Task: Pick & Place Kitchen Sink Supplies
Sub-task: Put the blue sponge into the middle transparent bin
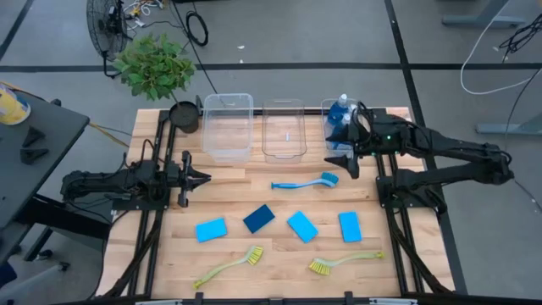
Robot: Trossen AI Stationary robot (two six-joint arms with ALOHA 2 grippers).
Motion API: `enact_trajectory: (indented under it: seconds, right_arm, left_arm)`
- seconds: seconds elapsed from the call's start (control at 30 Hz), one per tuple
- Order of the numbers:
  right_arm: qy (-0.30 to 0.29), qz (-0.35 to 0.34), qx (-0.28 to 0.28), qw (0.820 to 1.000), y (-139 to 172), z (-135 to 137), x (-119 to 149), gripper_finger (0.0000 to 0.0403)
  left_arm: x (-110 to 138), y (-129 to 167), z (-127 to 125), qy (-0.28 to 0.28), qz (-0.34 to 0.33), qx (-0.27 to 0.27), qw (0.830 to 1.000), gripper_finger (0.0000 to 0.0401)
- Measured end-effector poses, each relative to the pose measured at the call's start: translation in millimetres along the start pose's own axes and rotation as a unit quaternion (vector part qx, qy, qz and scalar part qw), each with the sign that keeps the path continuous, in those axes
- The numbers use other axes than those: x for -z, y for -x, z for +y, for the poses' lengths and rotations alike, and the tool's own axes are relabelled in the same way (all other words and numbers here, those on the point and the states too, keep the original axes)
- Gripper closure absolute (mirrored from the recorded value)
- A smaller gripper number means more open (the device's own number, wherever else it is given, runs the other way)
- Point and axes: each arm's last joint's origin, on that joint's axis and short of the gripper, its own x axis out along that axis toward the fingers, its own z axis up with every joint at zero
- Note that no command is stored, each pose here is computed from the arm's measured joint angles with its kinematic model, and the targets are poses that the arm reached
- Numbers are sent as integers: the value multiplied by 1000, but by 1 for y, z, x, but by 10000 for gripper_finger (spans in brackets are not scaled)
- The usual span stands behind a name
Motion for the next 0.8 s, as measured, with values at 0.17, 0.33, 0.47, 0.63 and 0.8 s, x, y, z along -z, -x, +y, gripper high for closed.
enact_trajectory:
  seconds: [0.17, 0.33, 0.47, 0.63, 0.8]
  right_arm:
    - [20, 7, -25, 999, -2, 9, 1, 57]
    - [8, 14, -50, 999, -6, 19, 2, 57]
    - [1, 26, -62, 998, -12, 25, 4, 57]
    - [4, 30, -68, 997, -21, 30, 4, 57]
    - [10, 16, -52, 998, -33, 36, 2, 57]
  left_arm:
    - [0, 0, 0, 0, 0, 0, 1000, 357]
    - [0, 0, 0, 0, 0, 0, 1000, 357]
    - [0, 0, 0, 0, 0, 0, 1000, 357]
    - [0, 0, 0, 0, 0, 0, 1000, 357]
    - [0, 0, 0, 0, 0, 0, 1000, 357]
